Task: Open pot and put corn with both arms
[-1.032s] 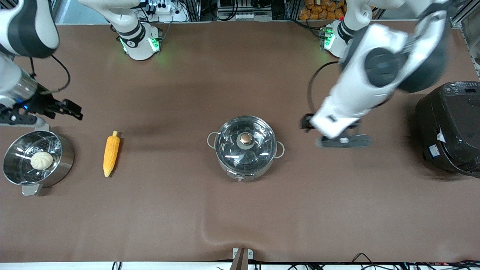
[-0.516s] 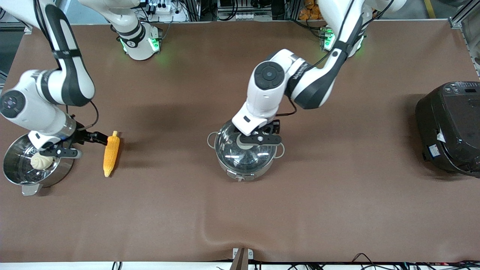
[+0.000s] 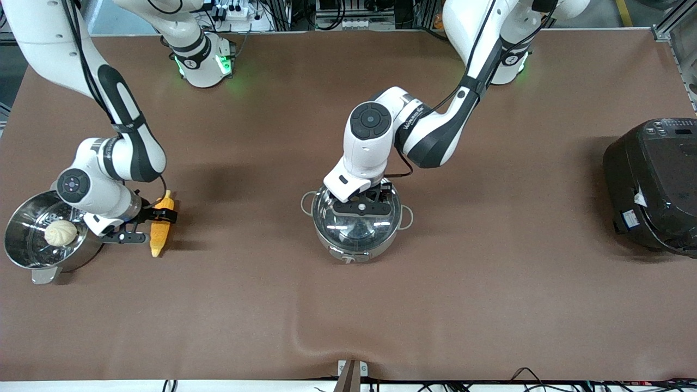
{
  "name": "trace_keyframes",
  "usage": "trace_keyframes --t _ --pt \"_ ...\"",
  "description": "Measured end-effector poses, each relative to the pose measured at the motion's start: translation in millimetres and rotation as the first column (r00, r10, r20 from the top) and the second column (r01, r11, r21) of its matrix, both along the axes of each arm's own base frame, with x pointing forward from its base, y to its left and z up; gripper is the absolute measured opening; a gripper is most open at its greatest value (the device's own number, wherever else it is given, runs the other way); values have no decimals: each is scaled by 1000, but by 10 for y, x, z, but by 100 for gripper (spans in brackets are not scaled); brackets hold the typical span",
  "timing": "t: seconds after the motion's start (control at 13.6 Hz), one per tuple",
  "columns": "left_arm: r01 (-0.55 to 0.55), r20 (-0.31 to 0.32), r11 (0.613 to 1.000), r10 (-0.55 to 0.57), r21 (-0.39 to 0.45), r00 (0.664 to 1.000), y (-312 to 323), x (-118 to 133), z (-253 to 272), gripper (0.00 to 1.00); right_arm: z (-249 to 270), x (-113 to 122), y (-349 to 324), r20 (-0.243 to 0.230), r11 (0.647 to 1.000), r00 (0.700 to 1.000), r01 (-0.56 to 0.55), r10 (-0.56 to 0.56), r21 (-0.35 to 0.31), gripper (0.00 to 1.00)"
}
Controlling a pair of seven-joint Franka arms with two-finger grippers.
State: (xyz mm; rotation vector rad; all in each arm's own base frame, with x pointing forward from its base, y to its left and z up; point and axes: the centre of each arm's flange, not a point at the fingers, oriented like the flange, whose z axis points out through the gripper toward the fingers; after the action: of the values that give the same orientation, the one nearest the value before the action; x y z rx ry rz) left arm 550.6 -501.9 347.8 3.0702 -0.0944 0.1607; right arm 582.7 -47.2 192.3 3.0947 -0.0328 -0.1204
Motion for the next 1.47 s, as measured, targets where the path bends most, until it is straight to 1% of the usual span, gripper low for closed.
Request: trace_keyframes --t 0.07,0.15,0.22,0.29,0.37,0.44,0.59,0.66,0.74,0.88,0.96,1.03,1.18,1.33,1.47 --pt "0 3 1000 0 -2 1000 -5 5 -9 100 -22 -5 8 -4 1000 1000 -1 1 0 85" --pt "1 4 1000 -1 -3 1000 -9 6 -6 91 -20 -3 8 -3 1000 1000 -1 1 0 85" --pt "1 5 1000 -1 -4 1000 -16 4 2 81 -16 2 9 -2 1000 1000 -2 2 0 77" --pt "1 5 1000 -1 -4 1000 -22 0 8 69 -8 9 10 -1 1000 1000 -4 4 0 67" --pt "2 5 1000 -2 -5 1000 -30 -6 13 60 5 20 14 1 1000 1000 -10 10 0 53" --pt "4 6 1000 -3 -7 1000 -48 -15 28 50 33 37 27 6 1000 1000 -26 26 1 45" --pt "3 5 1000 -3 -6 1000 -46 -14 35 50 149 94 64 21 998 997 -71 70 2 41" --pt "2 3 1000 -2 -4 1000 -47 -13 64 50 270 137 113 22 996 996 -88 88 2 37" --pt "0 -2 1000 0 1 1000 -34 -13 138 50 443 180 186 8 995 995 -101 101 3 33" --pt "-17 -6 1000 17 7 1000 81 9 496 50 923 263 423 -39 991 990 -134 134 8 33" --pt "-37 1 999 37 3 999 216 58 746 50 1169 309 574 -39 988 987 -155 155 8 33" --pt "-71 10 997 71 -6 997 432 150 1015 50 1373 352 771 -24 985 984 -175 175 7 33" --pt "-170 25 985 170 -22 985 1068 468 1412 50 1604 395 1303 12 988 988 -155 155 6 33" --pt "-288 25 958 288 -21 957 1834 859 1476 50 1759 322 2143 51 996 995 -88 86 30 33" --pt "-379 4 925 379 4 925 2494 1142 1292 50 1975 155 3118 87 995 996 -33 24 97 33"
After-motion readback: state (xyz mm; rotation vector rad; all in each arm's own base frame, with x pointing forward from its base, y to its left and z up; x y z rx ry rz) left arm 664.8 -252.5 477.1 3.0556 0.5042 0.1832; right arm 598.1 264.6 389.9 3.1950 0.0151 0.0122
